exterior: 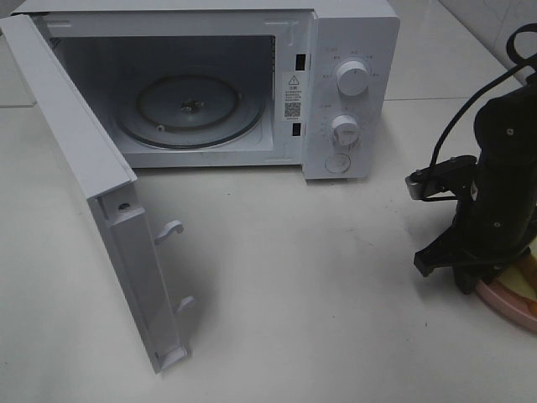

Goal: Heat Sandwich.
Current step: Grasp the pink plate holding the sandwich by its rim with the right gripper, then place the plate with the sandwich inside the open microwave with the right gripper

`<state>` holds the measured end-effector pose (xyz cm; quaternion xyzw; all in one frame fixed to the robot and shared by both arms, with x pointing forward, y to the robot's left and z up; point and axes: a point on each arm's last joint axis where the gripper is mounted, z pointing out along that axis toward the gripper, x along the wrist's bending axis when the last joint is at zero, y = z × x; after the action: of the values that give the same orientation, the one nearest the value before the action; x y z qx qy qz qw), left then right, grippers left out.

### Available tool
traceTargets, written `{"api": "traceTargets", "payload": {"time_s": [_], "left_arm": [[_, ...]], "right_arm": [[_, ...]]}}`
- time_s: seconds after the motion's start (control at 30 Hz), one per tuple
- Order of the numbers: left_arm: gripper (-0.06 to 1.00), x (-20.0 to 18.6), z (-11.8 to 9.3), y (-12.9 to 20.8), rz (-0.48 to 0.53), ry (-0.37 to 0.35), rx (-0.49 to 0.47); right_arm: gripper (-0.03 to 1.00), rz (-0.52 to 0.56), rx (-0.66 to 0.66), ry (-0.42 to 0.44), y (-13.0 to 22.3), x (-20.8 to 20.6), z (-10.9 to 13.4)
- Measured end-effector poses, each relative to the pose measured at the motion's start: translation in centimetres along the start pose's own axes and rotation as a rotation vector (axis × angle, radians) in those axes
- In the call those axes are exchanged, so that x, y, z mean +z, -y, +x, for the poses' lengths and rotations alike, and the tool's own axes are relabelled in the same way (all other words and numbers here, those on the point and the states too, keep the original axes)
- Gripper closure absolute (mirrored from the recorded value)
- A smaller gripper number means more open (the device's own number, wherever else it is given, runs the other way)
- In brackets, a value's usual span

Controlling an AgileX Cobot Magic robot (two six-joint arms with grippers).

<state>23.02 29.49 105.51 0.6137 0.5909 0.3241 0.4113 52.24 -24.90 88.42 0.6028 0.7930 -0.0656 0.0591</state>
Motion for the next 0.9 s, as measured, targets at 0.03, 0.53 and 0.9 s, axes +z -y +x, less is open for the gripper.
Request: {"api": "traceTargets", "payload": {"time_s": [0.03, 0.53, 0.9], "left_arm": [[-0.05, 0.0, 0.0, 0.0, 0.0, 0.0, 0.0], [-0.05, 0.0, 0.0, 0.0, 0.0, 0.0, 0.0], [-0.05, 0.0, 0.0, 0.0, 0.0, 0.0, 0.0]], "right_arm": [[0.76, 0.004, 0.019, 0.005, 0.0, 0.0, 0.0], [0.86, 0.023, 0.035, 0.059, 0.2, -0.1, -0.2], [0.93, 0.052, -0.004, 0.179, 0.7, -1.0, 1.1]]}}
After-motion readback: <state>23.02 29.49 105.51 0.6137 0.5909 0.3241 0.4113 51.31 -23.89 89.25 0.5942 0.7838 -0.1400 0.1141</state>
